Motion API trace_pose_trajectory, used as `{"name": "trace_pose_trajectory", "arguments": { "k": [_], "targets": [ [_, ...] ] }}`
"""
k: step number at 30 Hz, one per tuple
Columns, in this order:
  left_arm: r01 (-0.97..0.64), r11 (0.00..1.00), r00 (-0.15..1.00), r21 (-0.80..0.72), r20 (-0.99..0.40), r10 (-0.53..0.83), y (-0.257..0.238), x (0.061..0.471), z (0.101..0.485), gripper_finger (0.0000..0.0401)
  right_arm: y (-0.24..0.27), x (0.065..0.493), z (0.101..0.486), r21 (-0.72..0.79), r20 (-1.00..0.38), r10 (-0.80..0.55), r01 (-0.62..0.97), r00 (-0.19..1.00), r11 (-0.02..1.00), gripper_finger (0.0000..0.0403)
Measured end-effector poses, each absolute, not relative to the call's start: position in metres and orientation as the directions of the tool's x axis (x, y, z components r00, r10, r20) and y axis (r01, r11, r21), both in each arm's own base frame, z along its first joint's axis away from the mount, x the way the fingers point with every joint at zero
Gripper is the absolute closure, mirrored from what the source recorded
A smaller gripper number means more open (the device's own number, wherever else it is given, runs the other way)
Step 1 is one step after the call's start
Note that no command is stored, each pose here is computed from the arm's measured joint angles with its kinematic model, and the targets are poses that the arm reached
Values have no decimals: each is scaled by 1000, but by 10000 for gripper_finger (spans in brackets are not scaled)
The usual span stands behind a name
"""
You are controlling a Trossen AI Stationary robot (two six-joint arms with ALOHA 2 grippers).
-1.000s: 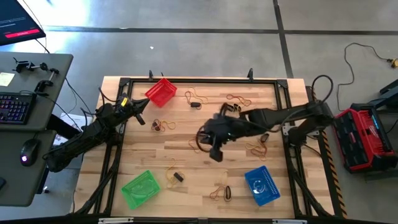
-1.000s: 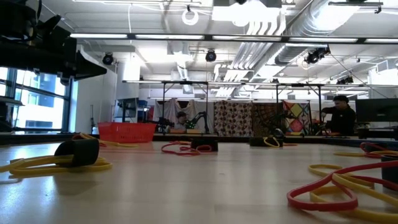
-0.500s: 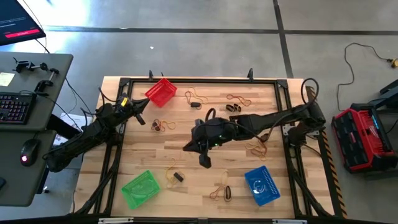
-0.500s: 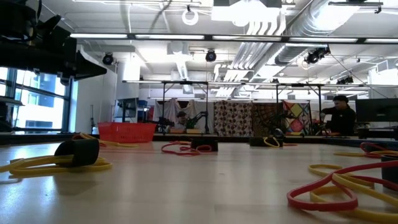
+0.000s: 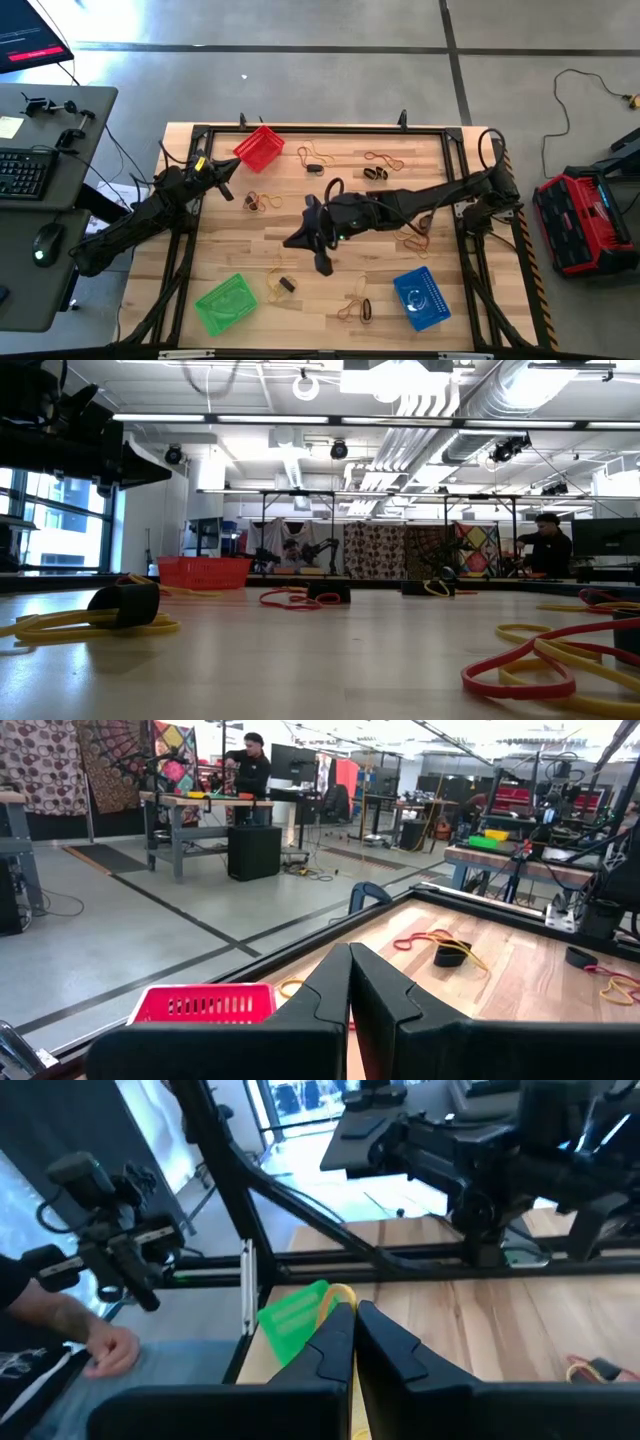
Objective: Sort rubber bands into baskets
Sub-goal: Put the yellow rubber band into the green basket
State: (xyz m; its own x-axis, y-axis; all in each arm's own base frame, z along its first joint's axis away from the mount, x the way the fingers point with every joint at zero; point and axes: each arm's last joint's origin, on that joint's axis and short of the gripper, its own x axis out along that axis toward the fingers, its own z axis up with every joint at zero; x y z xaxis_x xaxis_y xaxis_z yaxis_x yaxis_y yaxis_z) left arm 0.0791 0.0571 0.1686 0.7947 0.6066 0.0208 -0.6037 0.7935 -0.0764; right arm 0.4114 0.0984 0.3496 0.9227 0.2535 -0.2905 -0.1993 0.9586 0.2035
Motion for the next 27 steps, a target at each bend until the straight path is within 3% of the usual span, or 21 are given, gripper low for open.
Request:
{"name": "trace_pose_trajectory", "arguments": {
  "k": [14,27],
  "targets": [
    [-604,794,795,-76,21,607,57,79,169,400,110,417,351,171,-221,259,-224,940,960,403],
    [-604,793,794,-76,21,607,57,79,169,400,130,489,357,93,-360,271,-255,893,962,403]
  ]
}}
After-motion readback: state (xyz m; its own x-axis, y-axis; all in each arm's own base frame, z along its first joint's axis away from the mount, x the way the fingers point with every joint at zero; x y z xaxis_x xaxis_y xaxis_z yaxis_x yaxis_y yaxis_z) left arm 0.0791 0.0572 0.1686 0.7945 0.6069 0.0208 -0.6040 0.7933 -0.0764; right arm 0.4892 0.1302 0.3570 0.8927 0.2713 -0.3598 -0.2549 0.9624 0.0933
